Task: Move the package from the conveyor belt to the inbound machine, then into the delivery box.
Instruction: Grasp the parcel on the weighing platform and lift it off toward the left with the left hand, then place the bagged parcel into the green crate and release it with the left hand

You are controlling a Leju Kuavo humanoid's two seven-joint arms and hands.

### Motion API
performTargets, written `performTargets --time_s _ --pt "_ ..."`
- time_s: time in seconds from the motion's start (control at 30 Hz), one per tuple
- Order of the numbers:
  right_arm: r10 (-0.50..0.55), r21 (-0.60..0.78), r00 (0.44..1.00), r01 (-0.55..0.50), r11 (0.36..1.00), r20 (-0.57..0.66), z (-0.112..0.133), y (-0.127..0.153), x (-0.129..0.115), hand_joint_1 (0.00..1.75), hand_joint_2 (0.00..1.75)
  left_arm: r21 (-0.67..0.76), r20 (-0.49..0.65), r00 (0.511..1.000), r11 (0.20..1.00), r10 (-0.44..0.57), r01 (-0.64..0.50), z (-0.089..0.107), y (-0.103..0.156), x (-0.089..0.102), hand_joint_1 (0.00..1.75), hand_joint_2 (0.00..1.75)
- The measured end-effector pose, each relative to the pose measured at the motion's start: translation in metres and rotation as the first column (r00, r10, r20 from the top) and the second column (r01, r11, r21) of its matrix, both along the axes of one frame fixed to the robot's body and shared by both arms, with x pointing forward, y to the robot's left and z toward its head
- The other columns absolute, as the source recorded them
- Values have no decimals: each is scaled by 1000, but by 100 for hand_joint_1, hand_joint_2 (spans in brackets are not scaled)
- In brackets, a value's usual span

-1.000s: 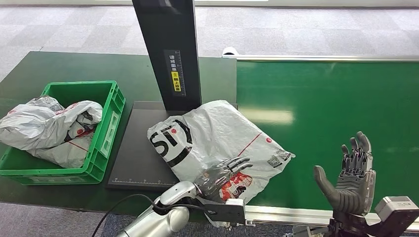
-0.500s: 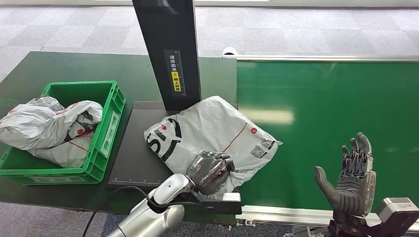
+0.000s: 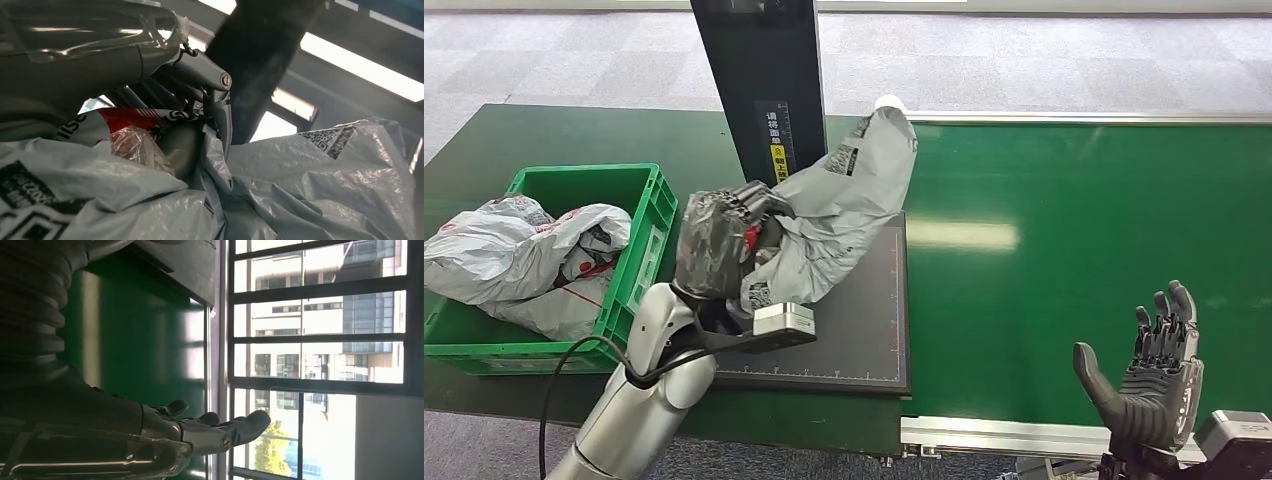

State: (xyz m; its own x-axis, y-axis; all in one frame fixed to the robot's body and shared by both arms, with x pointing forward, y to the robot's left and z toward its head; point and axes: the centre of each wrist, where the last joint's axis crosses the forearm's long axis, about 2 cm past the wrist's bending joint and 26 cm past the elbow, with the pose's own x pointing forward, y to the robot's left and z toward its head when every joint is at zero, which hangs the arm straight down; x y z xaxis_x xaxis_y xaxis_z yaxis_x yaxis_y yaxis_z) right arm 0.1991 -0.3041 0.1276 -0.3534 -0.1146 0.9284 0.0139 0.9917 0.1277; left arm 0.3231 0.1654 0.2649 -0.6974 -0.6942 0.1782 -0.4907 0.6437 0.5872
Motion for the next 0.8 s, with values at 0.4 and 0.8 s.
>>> performTargets --time_s 0.4,0.8 --pt "-33 4 999 33 999 -10 -2 -3 -11 0 175 -53 154 917 930 368 -365 36 90 11 175 175" --pt "-11 17 1000 11 1000 -9 2 2 -5 0 175 109 -67 726 729 684 -676 2 164 72 175 175"
